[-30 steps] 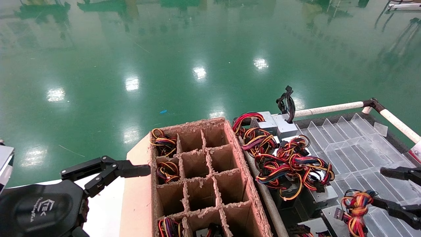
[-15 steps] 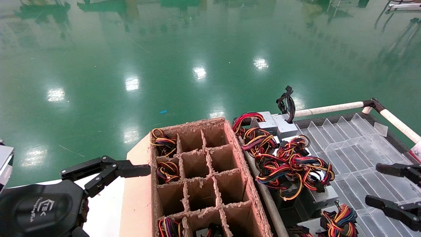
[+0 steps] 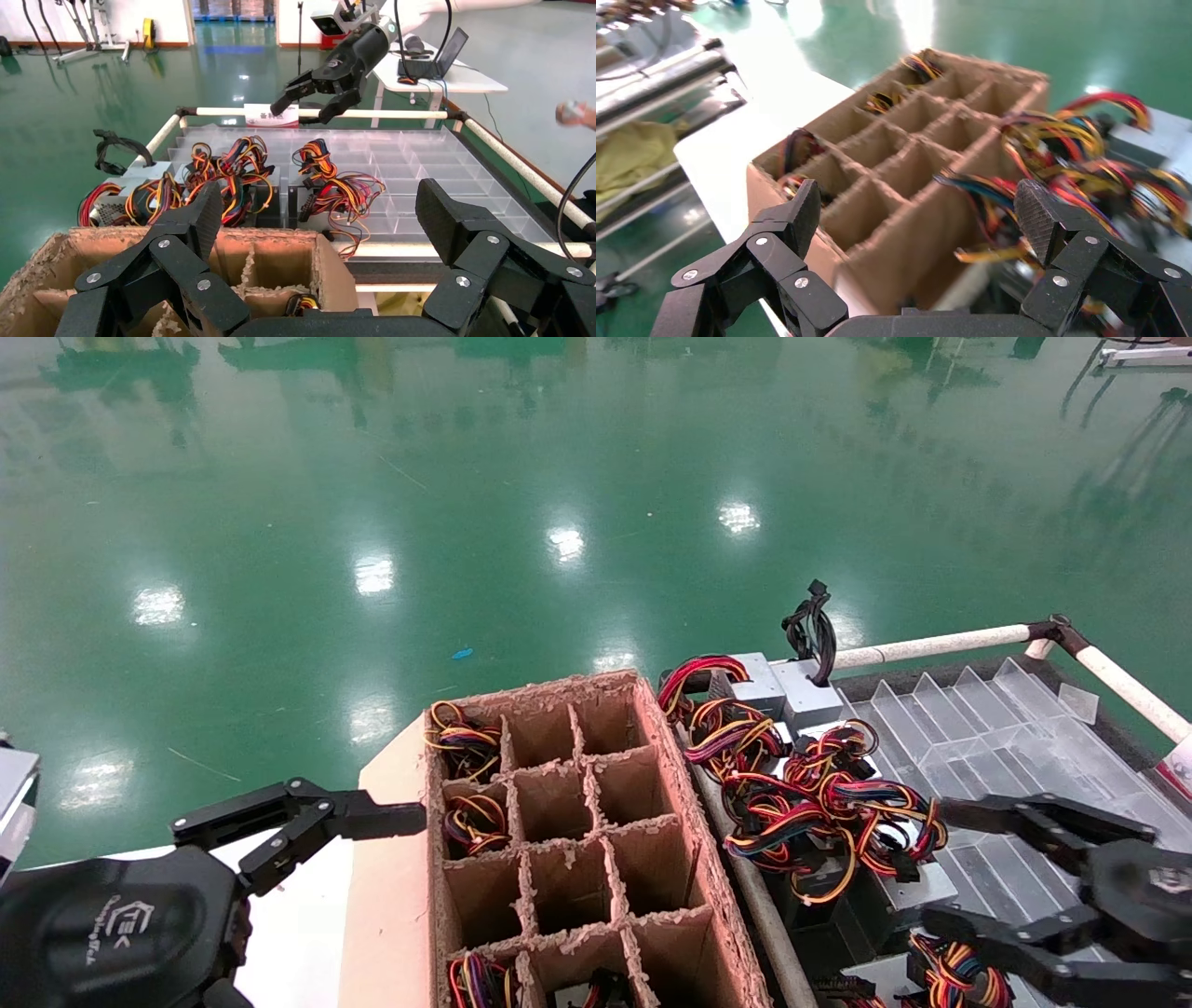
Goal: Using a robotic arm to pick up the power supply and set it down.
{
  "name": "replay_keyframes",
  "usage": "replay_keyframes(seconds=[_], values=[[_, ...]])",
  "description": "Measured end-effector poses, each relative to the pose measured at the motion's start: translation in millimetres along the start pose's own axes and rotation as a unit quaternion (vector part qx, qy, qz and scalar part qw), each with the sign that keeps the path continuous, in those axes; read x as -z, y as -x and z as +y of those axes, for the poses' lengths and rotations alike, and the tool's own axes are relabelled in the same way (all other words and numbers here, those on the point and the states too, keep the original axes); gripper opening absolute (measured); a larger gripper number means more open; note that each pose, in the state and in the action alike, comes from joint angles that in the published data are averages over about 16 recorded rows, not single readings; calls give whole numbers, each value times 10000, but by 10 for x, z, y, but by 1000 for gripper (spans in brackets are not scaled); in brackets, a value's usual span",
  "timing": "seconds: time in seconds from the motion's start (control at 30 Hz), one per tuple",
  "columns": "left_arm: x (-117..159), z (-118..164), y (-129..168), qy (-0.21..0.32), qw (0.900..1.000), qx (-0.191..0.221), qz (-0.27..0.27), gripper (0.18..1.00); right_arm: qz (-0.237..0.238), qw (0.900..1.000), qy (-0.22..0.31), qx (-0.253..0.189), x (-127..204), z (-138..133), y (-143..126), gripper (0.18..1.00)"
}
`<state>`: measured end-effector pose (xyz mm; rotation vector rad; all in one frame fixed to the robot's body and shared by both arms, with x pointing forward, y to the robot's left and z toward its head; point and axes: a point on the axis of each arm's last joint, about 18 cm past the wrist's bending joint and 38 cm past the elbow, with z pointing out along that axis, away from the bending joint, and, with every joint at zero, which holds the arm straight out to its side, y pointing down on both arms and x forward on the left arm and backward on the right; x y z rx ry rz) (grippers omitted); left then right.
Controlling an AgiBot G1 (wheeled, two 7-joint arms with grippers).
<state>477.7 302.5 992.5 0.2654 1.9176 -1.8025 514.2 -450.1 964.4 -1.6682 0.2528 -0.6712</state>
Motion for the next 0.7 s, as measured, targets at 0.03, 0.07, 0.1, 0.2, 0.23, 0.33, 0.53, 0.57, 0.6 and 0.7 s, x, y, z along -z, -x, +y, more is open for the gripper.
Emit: replay_keyframes(seconds=[0.03, 0.07, 0.1, 0.2, 0.23, 0.33, 0.53, 0.57, 0.6, 0.7], values=[[0, 0, 0, 0, 10000, 0, 0, 1000, -66, 10000, -28, 8, -42, -14, 19, 1000], [0, 0, 0, 0, 10000, 0, 0, 1000, -130, 9999, -56, 17, -83, -28, 38, 1000], [0, 0, 0, 0, 10000, 0, 0, 1000, -195, 9998, -83, 27, -124, -43, 58, 1000], [0, 0, 0, 0, 10000, 0, 0, 1000, -381, 9991, -164, 62, -240, -87, 120, 1000], [0, 0, 0, 0, 10000, 0, 0, 1000, -441, 9988, -190, 75, -276, -102, 141, 1000], [0, 0, 0, 0, 10000, 0, 0, 1000, -614, 9977, -267, 120, -381, -148, 206, 1000], [0, 0, 0, 0, 10000, 0, 0, 1000, -876, 9952, -389, 212, -535, -227, 320, 1000], [0, 0, 0, 0, 10000, 0, 0, 1000, -901, 9949, -401, 222, -549, -235, 331, 1000], [0, 0, 0, 0, 10000, 0, 0, 1000, -925, 9946, -413, 233, -564, -243, 343, 1000], [0, 0, 0, 0, 10000, 0, 0, 1000, -995, 9937, -448, 265, -604, -267, 378, 1000]])
